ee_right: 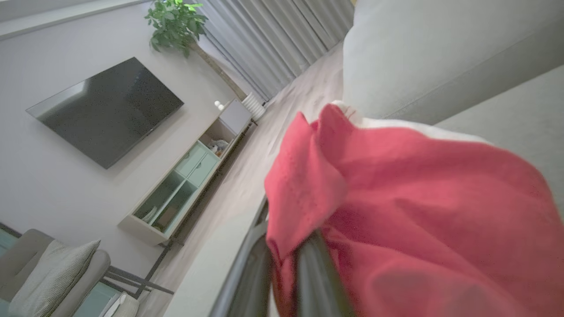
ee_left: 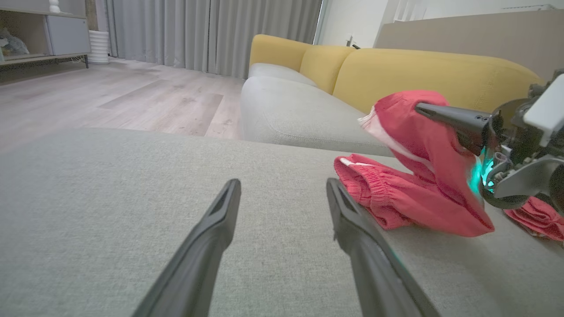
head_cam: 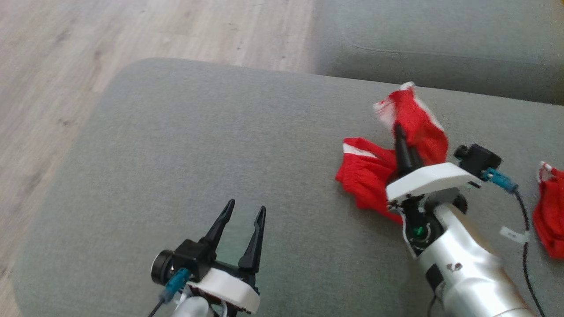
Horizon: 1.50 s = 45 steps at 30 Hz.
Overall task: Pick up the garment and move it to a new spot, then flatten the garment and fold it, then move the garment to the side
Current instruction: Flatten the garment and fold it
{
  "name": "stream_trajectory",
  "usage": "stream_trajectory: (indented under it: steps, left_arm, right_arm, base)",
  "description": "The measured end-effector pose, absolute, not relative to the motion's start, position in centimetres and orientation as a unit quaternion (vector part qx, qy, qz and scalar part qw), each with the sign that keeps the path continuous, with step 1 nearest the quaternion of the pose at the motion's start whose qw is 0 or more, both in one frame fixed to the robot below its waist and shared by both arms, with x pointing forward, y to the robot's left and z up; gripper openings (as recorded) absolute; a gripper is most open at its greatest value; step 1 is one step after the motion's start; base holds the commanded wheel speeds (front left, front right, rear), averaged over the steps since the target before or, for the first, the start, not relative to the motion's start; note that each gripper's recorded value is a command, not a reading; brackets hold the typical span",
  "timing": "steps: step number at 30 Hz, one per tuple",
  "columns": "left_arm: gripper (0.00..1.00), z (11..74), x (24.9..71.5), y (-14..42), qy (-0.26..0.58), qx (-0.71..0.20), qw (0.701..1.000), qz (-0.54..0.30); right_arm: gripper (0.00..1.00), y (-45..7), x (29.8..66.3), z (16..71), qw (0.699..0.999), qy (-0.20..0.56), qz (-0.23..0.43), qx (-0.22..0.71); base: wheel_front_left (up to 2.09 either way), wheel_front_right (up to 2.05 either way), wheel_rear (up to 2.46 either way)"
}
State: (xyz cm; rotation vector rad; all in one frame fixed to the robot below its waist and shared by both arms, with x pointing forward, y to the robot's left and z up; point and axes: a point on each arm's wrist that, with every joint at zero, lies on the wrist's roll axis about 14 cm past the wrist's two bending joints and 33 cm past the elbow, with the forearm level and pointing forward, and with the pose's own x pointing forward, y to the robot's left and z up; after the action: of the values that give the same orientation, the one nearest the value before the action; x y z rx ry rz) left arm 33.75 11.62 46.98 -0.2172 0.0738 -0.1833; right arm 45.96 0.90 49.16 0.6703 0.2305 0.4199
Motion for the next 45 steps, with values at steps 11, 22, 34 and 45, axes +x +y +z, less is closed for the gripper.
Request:
stream_trajectory:
  steps: [11,22,34,45]
  left_arm:
    - [1.00,46.7,32.5,14.2,0.037,-0.107,0.992,-0.049]
    - [1.00,46.9,33.3,12.8,0.037,-0.108,0.991,-0.068]
    - [1.00,49.2,35.5,10.7,0.006,-0.105,0.989,-0.106]
    - [1.00,50.8,37.0,10.7,-0.019,-0.113,0.988,-0.108]
  right_arm:
    - [0.00,8.4,41.2,45.5,0.895,0.190,0.327,0.236]
    - [1.00,7.9,38.2,42.6,0.896,0.206,0.378,0.110]
    - [1.00,-2.3,43.9,52.0,0.964,0.009,0.247,0.097]
    - [1.00,-13.9,39.2,48.4,0.992,0.011,0.084,0.089]
  base:
    - [0.00,0.00,0.00]
    - [0.00,0.00,0.00]
    - [0.00,0.00,0.00]
    - [0.00,0.00,0.00]
